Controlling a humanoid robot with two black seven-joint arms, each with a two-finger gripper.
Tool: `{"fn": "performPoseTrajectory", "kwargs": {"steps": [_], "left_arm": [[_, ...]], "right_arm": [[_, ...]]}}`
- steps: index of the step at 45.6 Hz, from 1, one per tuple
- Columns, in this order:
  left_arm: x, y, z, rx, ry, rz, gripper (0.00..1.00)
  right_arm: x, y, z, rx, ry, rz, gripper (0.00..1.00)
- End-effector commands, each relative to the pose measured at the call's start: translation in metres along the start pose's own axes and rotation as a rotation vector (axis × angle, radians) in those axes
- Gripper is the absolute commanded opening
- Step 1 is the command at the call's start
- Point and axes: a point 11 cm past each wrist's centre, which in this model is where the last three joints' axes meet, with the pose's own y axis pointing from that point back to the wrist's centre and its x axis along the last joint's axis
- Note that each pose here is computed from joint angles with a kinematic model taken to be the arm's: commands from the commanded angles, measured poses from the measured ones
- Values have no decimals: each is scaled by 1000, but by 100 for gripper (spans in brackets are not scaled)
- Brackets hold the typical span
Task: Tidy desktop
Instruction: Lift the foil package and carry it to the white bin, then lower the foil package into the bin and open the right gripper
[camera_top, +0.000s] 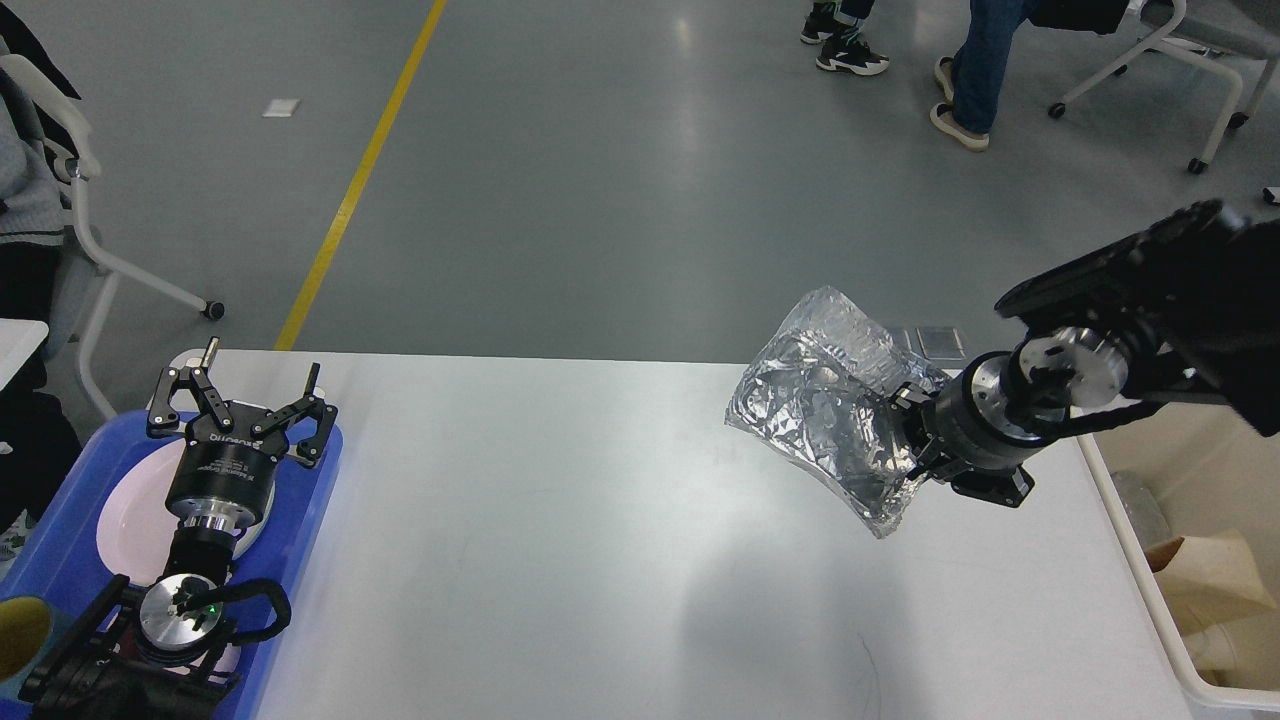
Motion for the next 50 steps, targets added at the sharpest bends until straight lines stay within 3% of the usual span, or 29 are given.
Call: {"fn": "performPoseTrajectory", "kwargs": {"steps": [1,10,18,27,42,50], "left_arm": [[1,1,0,0,0,3,96],[0,0,0,0,0,0,96],[0,0,0,-2,0,0,96],[0,0,0,0,0,0,96],[0,0,0,-2,0,0,96],[0,0,0,-2,0,1,96]], "right_arm": [[-5,47,-5,21,155,-78,0],[-23,96,3,-12,393,-73,0],[-24,103,8,-28,419,-92,0],[22,100,42,-88,294,24,0],[152,37,192,-225,-120,296,0],[185,-24,244,-283,-188,411,0]]}}
